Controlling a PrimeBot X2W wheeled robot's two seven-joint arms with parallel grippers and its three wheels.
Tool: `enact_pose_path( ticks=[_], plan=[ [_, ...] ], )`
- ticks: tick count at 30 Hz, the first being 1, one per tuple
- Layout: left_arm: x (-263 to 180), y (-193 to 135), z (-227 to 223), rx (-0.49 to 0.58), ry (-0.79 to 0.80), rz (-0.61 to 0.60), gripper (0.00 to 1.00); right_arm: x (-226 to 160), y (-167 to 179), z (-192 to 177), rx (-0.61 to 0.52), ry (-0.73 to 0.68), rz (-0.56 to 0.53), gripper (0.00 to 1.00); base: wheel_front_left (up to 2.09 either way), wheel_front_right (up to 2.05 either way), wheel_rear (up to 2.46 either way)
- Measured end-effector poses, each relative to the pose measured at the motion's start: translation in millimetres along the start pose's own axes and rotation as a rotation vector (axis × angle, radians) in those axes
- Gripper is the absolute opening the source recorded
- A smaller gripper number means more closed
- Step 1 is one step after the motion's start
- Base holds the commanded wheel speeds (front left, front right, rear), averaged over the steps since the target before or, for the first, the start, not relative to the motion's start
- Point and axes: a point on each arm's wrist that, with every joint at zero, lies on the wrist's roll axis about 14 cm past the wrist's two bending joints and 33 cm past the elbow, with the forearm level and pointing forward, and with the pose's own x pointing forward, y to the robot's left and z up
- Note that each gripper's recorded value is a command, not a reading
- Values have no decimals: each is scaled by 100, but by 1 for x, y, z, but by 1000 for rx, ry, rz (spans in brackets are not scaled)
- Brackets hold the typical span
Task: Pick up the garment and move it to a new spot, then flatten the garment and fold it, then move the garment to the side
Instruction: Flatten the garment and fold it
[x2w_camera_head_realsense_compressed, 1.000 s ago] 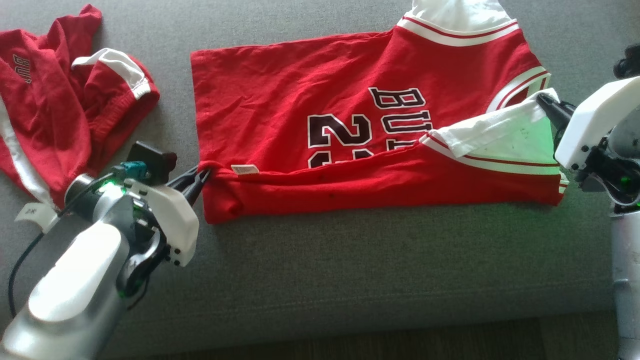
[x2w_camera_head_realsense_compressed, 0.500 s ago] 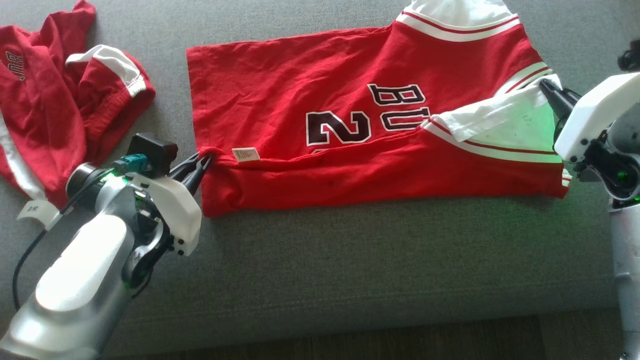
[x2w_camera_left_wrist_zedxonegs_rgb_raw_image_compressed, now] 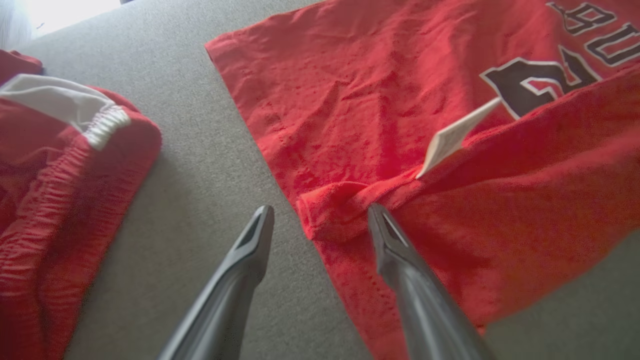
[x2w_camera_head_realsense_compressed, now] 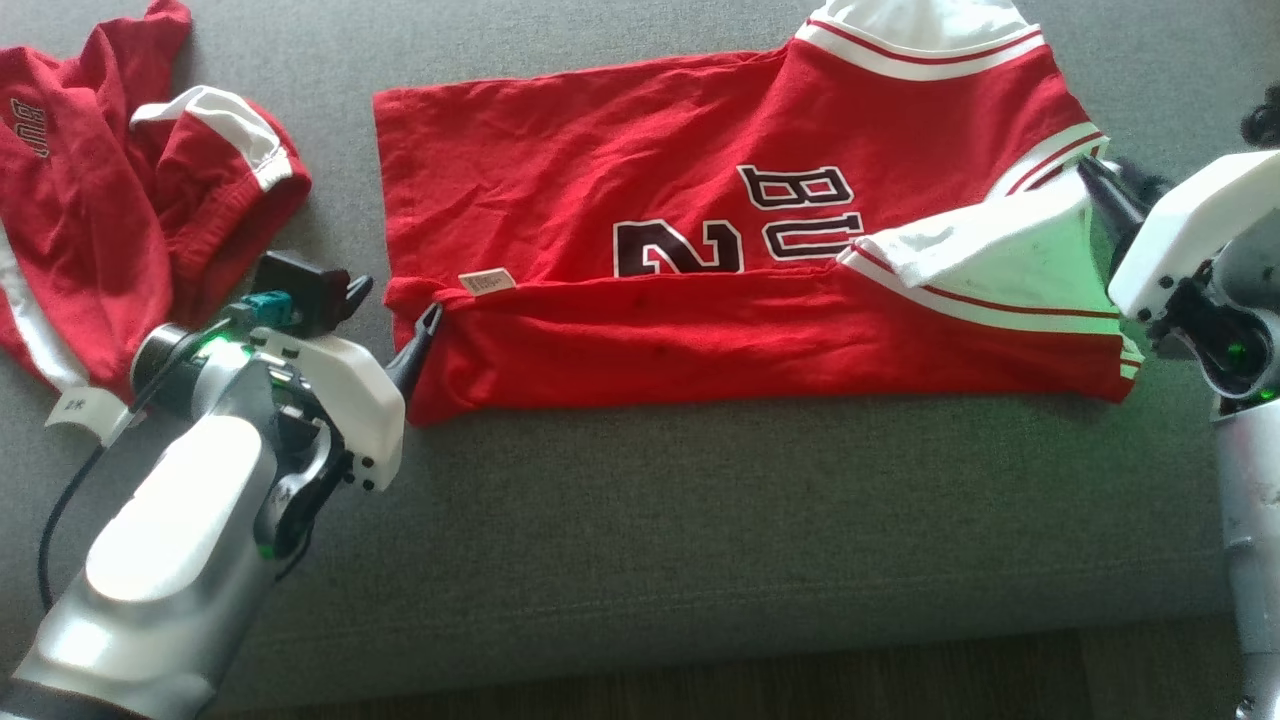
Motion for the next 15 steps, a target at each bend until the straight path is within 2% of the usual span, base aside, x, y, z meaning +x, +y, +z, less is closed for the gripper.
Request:
enact_pose_path(
  ticks=[5,11,15],
  plan=[
    [-2,10,13,-12,-65,66,100,-2,-1,23,11,-119,-15,100,0,0,0],
    [-17,37,60,-86,-289,230,100,-16,9,49,0,-275,-5,100,0,0,0],
    [-33,40,75,-125,-390,282,100,-36,23,60,-18,-388,20,100,0,0,0]
  ],
)
